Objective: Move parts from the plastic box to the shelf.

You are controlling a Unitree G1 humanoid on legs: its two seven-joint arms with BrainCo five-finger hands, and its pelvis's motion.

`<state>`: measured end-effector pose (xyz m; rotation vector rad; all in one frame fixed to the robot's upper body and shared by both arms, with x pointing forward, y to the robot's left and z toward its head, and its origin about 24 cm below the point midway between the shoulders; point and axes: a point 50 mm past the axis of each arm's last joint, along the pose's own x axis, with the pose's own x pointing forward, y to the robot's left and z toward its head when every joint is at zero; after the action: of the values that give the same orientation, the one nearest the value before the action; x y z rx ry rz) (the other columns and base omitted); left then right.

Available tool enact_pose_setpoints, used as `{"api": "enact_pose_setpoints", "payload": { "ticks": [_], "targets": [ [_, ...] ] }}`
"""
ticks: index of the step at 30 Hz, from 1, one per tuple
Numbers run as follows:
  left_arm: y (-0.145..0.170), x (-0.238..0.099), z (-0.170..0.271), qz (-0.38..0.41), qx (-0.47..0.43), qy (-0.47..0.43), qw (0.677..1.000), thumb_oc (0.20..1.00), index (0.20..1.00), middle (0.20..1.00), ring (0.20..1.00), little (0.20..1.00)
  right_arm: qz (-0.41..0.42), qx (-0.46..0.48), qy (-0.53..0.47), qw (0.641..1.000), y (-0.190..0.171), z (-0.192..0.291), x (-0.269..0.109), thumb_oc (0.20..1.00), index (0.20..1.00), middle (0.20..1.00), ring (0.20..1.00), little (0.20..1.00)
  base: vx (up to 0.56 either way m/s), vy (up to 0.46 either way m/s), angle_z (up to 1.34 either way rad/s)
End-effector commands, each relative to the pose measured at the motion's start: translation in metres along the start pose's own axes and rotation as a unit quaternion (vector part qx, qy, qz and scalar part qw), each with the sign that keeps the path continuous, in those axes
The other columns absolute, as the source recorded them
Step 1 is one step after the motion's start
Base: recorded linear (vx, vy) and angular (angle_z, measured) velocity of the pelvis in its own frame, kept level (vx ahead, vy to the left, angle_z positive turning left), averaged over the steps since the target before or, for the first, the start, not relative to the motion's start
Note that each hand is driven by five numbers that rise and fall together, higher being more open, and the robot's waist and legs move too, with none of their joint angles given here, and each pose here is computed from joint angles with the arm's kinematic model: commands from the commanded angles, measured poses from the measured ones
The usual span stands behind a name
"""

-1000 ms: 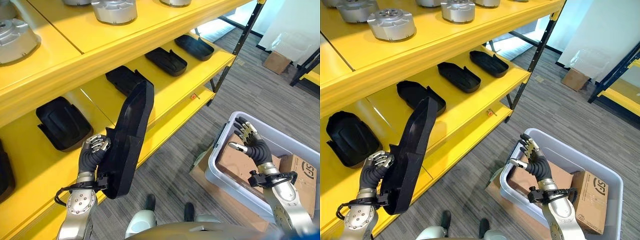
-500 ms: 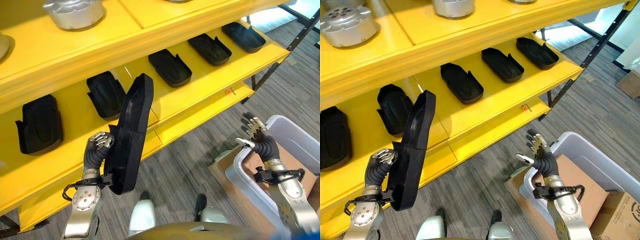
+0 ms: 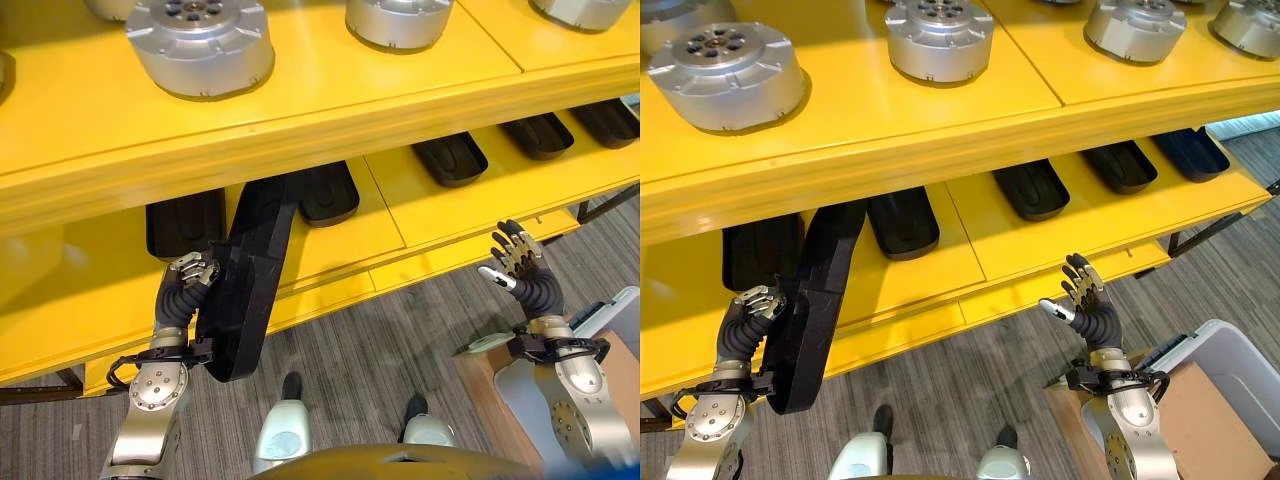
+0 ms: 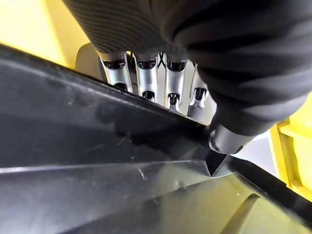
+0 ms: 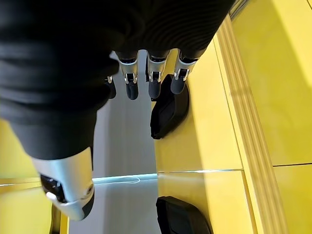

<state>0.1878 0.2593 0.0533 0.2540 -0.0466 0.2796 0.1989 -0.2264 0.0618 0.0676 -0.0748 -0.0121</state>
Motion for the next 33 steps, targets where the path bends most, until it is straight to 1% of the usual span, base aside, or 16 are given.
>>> {"api": "enact_pose_setpoints", "payload": {
  "ticks": [1,7,13,16,19,23,33],
  "targets": [
    [0.009,-0.002,0.03,0.019,-0.002,-0.082,0.996,0.2,0.2,0.2,0.2,0.2,0.019,-0.015,-0.034,0.999,0.0,0.013,0.005,1.0,1.0,1.0,1.0,1.0,0.04,0.158,0.08],
    [0.014,-0.003,0.029,0.024,0.012,-0.079,0.996,0.2,0.2,0.2,0.2,0.2,0.021,-0.017,-0.046,0.999,0.002,0.018,0.011,1.0,1.0,1.0,1.0,1.0,0.01,0.145,0.1],
    [0.015,-0.001,0.03,0.031,0.017,-0.083,0.996,0.2,0.2,0.2,0.2,0.2,0.011,-0.004,-0.049,0.999,0.006,0.015,0.012,1.0,1.0,1.0,1.0,1.0,0.01,0.254,0.33],
    [0.017,0.002,0.034,0.046,0.018,-0.095,0.994,0.2,0.2,0.2,0.2,0.2,0.021,0.002,-0.049,0.999,0.013,0.012,0.017,1.0,1.0,1.0,1.0,1.0,0.02,0.338,-0.06],
    [0.013,0.005,0.035,0.043,0.009,-0.099,0.994,0.2,0.2,0.2,0.2,0.2,0.031,0.006,-0.049,0.998,0.015,0.012,0.019,1.0,1.0,1.0,1.0,1.0,-0.01,0.195,-0.24],
    [0.011,0.003,0.031,0.042,-0.001,-0.088,0.995,0.2,0.2,0.2,0.2,0.2,0.055,0.008,-0.049,0.997,0.02,0.013,0.02,1.0,1.0,1.0,1.0,1.0,-0.01,0.038,-0.17],
    [0.008,-0.008,0.022,0.038,-0.018,-0.065,0.997,0.2,0.2,0.2,0.2,0.2,0.055,0.018,-0.036,0.998,0.018,0.01,0.012,1.0,1.0,1.0,1.0,1.0,0.01,-0.072,0.06]
  ]
}}
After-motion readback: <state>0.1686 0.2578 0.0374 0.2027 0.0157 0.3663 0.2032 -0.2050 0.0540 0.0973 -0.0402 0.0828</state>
